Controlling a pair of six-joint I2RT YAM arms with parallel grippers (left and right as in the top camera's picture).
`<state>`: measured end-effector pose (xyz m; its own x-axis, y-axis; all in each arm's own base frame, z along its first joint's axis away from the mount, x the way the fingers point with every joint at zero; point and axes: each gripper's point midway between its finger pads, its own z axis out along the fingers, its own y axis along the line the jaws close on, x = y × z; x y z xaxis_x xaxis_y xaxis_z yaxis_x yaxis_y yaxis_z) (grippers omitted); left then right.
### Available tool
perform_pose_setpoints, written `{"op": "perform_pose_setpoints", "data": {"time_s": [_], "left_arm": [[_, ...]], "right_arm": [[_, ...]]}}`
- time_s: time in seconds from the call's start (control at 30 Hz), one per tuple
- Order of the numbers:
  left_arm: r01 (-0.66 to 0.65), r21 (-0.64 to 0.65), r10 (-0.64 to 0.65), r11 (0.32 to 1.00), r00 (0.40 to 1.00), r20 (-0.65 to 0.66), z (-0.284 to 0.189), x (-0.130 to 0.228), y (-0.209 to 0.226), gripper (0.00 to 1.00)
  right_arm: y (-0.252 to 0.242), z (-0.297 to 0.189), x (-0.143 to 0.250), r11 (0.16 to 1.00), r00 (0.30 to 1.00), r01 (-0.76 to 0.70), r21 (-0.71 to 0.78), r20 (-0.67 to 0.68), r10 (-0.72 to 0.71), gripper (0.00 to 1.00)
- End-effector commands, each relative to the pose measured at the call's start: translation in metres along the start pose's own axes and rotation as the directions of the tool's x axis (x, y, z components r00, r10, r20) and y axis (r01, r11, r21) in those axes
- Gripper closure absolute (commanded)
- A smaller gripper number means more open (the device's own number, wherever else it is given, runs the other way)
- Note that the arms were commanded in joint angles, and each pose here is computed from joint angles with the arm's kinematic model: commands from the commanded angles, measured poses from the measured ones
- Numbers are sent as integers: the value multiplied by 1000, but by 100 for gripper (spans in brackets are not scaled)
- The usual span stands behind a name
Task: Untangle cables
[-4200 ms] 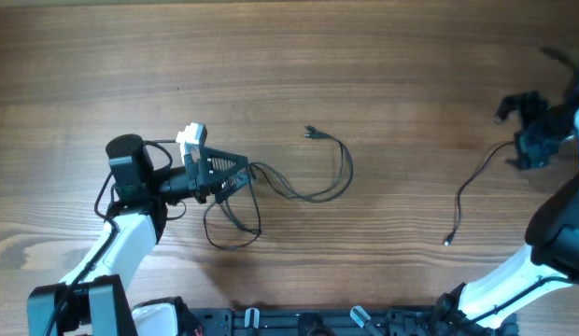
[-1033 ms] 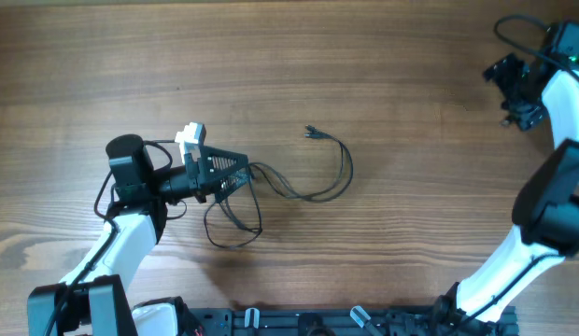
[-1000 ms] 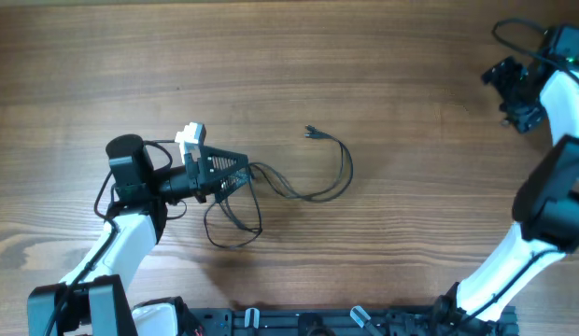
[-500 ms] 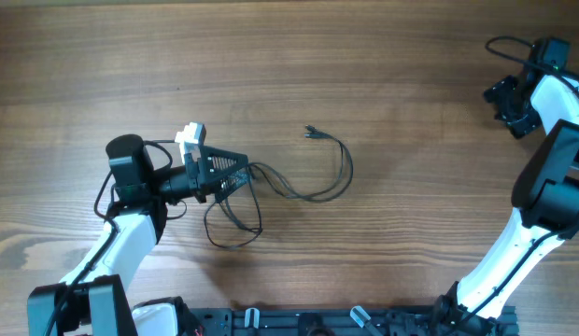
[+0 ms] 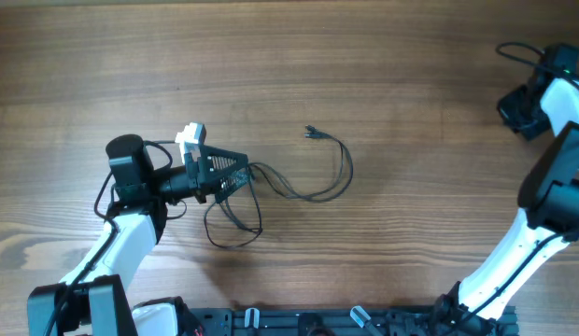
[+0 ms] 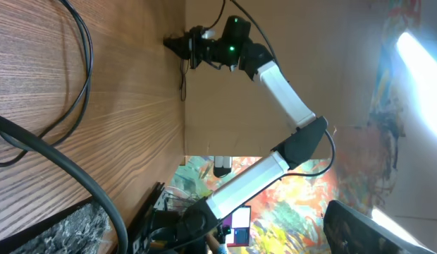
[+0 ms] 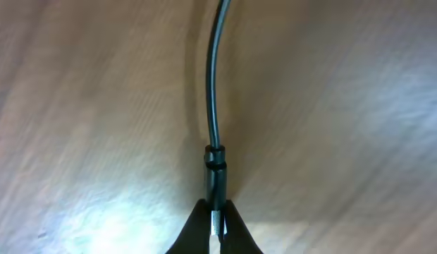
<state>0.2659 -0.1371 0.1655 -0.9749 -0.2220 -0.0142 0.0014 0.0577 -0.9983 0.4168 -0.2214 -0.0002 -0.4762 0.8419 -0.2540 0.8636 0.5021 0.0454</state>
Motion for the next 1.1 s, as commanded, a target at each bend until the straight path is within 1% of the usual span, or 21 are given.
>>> {"op": "perform_pose_setpoints", "data": {"time_s": [0.0, 0.03, 0.1, 0.2, 0.27, 0.3, 0.33, 0.37, 0.4, 0.47, 0.57, 0.63, 0.73, 0.83, 0.87, 0.9, 0.93, 0.97, 1.0, 1.03, 1.07], "left_arm": [[11, -4, -11, 1000, 1000, -1, 1, 1, 3, 0], [11, -4, -11, 1000, 1000, -1, 1, 1, 3, 0], [11, -4, -11, 1000, 1000, -1, 1, 1, 3, 0], [10, -4, -10, 1000, 1000, -1, 1, 1, 3, 0], [11, -4, -11, 1000, 1000, -1, 1, 1, 3, 0], [11, -4, -11, 1000, 1000, -1, 1, 1, 3, 0], [10, -4, -10, 1000, 1000, -1, 1, 1, 3, 0], [10, -4, -10, 1000, 1000, -1, 1, 1, 3, 0], [11, -4, -11, 1000, 1000, -1, 1, 1, 3, 0], [12, -4, -12, 1000, 1000, -2, 1, 1, 3, 0], [11, -4, -11, 1000, 1000, -1, 1, 1, 3, 0], [11, -4, -11, 1000, 1000, 0, 1, 1, 3, 0], [11, -24, -11, 1000, 999, 32, 1, -5, 7, 0], [15, -67, -9, 998, 995, 101, 0, -17, 14, 0], [26, -83, -15, 996, 992, 125, -1, -20, 18, 0], [63, -113, -44, 992, 985, 167, -2, -25, 26, 0], [128, -162, -89, 978, 970, 228, -6, -30, 41, 0], [230, -246, -144, 942, 935, 324, -14, -36, 67, 0], [358, -335, -195, 871, 880, 433, -27, -36, 98, 0], [461, -406, -212, 789, 825, 523, -43, -33, 124, 0], [535, -458, -211, 710, 782, 586, -57, -27, 143, 0]], "right_arm": [[-48, 9, -15, 994, 993, -104, 17, -59, 105, 96], [-55, 5, -21, 991, 989, -134, -2, -64, 133, 96], [-85, -14, -54, 967, 969, -246, -70, -43, 243, 96], [-134, -47, -100, 896, 909, -409, -173, 10, 417, 96], [-160, -59, -113, 840, 861, -496, -219, 5, 509, 96], [-169, -61, -115, 817, 843, -523, -242, -10, 537, 88], [-181, -62, -116, 797, 827, -549, -253, -25, 562, 72], [-190, -61, -113, 787, 814, -570, -236, -34, 580, 46], [-192, -61, -109, 783, 809, -580, -224, -44, 586, 0], [-178, -60, -103, 795, 822, -565, -220, -68, 565, 0], [-136, -60, -78, 847, 869, -495, -196, -134, 477, 0], [-105, -60, -58, 901, 917, -391, -188, -167, 363, 0], [-52, -63, -27, 962, 975, -161, -220, -187, 120, 0], [5, -72, 13, 945, 966, 95, -312, -200, -163, 0], [23, -76, 27, 918, 945, 180, -353, -197, -261, 0], [56, -86, 60, 834, 877, 331, -442, -182, -445, 0], [81, -96, 89, 735, 800, 432, -522, -154, -579, 0], [102, -106, 119, 637, 718, 504, -583, -127, -685, 0], [115, -112, 143, 580, 656, 556, -595, -115, -746, 0], [125, -114, 168, 539, 594, 614, -577, -113, -797, 0], [128, -115, 180, 523, 562, 646, -557, -118, -819, 0]]}}
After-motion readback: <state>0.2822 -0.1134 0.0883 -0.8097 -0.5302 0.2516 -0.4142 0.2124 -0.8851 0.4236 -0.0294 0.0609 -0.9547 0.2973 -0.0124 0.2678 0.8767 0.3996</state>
